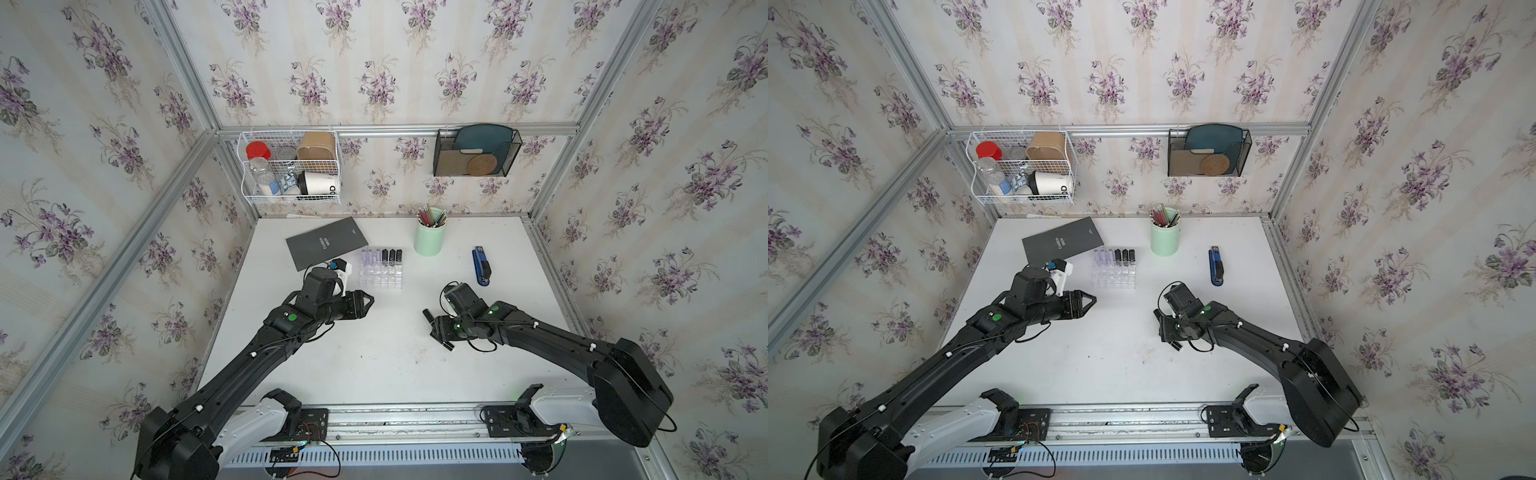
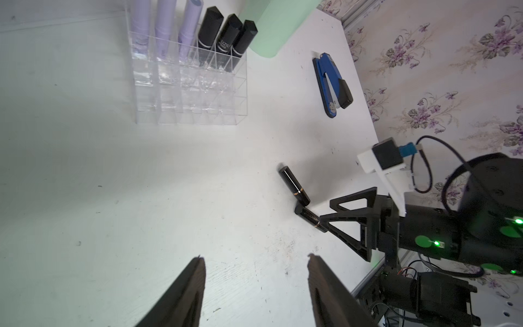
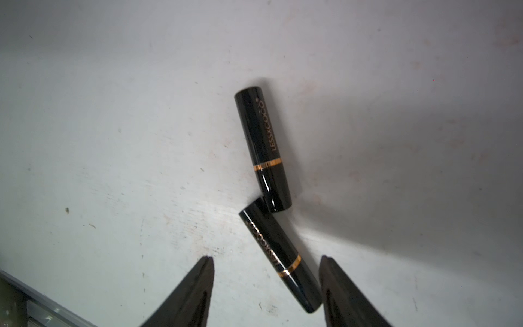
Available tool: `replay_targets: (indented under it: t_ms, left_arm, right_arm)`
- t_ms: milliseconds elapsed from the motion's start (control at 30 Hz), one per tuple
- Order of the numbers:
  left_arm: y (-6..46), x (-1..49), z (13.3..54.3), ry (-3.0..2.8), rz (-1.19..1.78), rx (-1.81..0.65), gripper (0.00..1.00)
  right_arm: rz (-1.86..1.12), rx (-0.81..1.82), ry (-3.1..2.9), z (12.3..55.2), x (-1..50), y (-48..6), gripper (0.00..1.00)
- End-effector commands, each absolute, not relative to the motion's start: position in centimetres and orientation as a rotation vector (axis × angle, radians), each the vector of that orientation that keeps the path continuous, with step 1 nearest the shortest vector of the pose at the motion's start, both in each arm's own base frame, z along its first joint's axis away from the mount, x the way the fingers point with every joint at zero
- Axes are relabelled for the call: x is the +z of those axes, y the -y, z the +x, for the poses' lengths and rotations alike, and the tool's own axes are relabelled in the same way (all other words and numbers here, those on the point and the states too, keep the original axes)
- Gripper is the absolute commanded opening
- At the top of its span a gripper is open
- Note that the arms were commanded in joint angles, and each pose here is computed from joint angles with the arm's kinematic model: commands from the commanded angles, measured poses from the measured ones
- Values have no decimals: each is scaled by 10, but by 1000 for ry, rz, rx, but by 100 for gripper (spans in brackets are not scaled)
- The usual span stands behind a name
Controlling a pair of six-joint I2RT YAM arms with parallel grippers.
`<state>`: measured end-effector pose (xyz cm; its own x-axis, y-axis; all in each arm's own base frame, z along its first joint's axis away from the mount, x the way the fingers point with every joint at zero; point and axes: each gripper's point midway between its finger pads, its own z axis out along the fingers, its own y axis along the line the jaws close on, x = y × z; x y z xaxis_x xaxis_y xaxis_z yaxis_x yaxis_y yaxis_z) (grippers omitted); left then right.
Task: Arrange the lipsticks in the organizer
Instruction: Pick up the lipstick at the center of the board.
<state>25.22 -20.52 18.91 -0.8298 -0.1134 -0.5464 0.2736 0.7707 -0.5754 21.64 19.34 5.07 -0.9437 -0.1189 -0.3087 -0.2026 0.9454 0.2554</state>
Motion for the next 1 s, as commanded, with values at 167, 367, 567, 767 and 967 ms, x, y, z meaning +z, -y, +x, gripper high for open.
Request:
replay_targets:
  t_ms: [167,367,567,767,967]
  left_arm:
    - [209,199,252,-2344,134,-912,60]
    - [210,199,251,-2344,137,-921,59]
    - [210,198,250,-2344,141,-921,58]
    - [208,193,246,-2370,159,-904,58]
    - [193,163,223,-2516,139,-837,66]
  right_arm:
    - [-383,346,-2852,204,21,-205,57]
    - [-427,216,-2853,203,12,-210,50]
    - [-443,78,-2837,201,6,-226,42]
    - [-429,119,-2827,198,10,-251,26]
    - [-506,664,-2619,204,84,-322,17]
